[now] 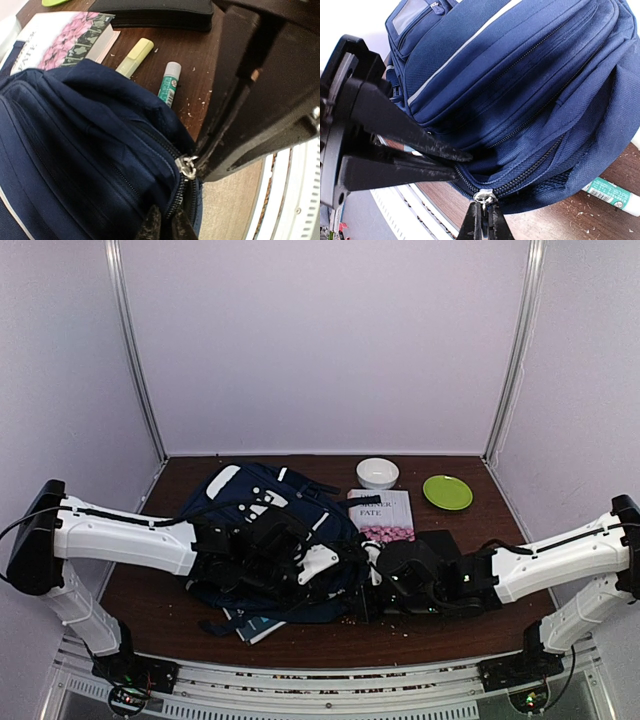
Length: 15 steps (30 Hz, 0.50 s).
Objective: Pack the student bag
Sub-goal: Unzip the student bag at the center of the board.
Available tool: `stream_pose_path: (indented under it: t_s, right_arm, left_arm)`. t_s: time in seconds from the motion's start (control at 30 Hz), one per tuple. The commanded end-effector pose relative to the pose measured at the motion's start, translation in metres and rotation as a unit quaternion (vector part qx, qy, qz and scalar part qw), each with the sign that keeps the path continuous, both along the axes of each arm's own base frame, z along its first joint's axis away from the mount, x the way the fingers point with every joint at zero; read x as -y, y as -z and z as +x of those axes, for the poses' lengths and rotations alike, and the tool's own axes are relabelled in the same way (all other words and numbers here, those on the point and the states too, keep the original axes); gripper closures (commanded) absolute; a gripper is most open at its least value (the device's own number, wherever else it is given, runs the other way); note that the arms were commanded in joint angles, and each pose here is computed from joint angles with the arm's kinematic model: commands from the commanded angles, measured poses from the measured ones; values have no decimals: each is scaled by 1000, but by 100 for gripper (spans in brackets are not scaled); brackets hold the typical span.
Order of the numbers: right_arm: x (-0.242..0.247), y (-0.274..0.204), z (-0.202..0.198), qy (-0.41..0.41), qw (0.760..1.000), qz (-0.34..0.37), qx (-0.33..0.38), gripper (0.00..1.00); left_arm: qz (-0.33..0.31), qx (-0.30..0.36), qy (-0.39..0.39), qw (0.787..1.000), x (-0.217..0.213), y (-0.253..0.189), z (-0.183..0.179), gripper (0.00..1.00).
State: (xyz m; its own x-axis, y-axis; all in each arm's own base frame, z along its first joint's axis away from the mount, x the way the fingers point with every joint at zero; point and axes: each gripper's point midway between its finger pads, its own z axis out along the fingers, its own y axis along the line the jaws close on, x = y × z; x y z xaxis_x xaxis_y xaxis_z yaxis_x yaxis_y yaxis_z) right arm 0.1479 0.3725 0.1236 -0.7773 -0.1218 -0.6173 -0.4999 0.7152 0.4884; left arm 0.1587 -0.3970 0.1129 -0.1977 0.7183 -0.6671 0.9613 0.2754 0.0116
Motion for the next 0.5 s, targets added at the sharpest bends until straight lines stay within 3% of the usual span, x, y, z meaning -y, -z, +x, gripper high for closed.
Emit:
stream_pose_path:
  t_s: [0.0, 0.27, 0.47]
  right_arm:
    - [-1, -22, 0, 1, 999, 31, 9, 100]
    - [34, -37, 29, 92, 994, 2, 53, 100]
    - [57, -50, 55, 148, 986, -11, 70, 100]
  left_arm:
    - [-24, 35, -27, 999, 3, -20, 16, 99]
    - [-80, 65, -36, 994, -22, -78, 8, 100]
    - [-92, 71, -34, 993, -49, -97, -7, 100]
